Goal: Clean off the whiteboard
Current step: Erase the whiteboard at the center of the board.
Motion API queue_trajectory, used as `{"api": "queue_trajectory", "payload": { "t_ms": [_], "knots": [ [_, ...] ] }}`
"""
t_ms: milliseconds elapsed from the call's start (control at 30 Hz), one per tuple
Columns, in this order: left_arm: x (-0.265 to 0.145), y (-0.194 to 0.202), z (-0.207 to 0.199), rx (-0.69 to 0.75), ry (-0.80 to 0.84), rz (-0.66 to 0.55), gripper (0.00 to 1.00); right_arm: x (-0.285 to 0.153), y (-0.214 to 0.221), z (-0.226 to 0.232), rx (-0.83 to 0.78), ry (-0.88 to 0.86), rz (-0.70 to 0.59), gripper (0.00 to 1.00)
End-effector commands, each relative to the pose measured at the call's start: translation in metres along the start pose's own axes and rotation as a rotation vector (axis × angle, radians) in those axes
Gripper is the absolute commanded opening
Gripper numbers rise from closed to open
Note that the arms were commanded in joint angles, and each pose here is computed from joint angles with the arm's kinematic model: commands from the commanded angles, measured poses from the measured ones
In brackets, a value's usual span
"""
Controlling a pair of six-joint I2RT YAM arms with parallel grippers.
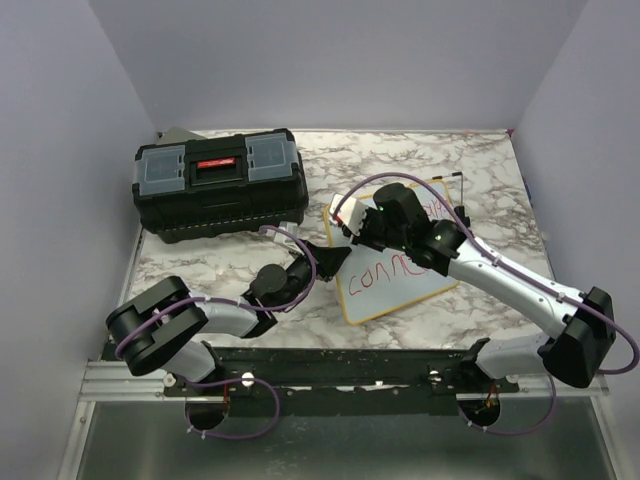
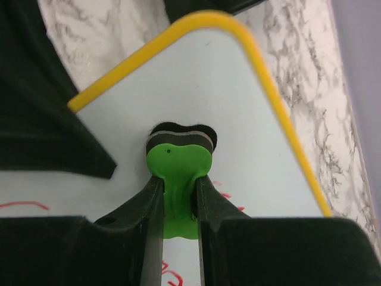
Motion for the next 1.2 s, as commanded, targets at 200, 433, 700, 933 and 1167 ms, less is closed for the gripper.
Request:
{"api": "queue_trajectory", "payload": {
  "t_ms": [200, 433, 700, 933, 1167],
  "knots": [
    [-0.004, 0.008, 0.001, 0.118, 0.027, 0.087, 0.0, -0.003, 0.008, 0.02, -0.021, -0.169, -0.043, 0.01],
    [-0.008, 0.008, 0.003, 0.125, 0.02, 0.085, 0.0, -0.004, 0.019, 0.006, 0.103, -0.021, -0.036, 0.01],
    [-0.008, 0.008, 0.003, 0.127, 0.018, 0.086, 0.0, 0.01, -0.006, -0.019, 0.168, -0.03, -0.074, 0.01],
    [-0.007, 0.007, 0.002, 0.128, 0.024, 0.085, 0.0, -0.008, 0.013, 0.023, 0.06, -0.278, -0.142, 0.01],
    [-0.006, 0.008, 0.001, 0.128, 0.032, 0.09, 0.0, -0.02, 0.025, -0.013, 0.222, 0.07, -0.121, 0.01]
  ]
}}
Point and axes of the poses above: each gripper's point midway between its finger pads, its own x axis out along the fingers, its own z axis along the line the jaws close on, y = z × x, the point moved 10 cm from there along -x, back along the fingers, and after that the axes turned 10 degrees about -x, right-handed, at the moved point
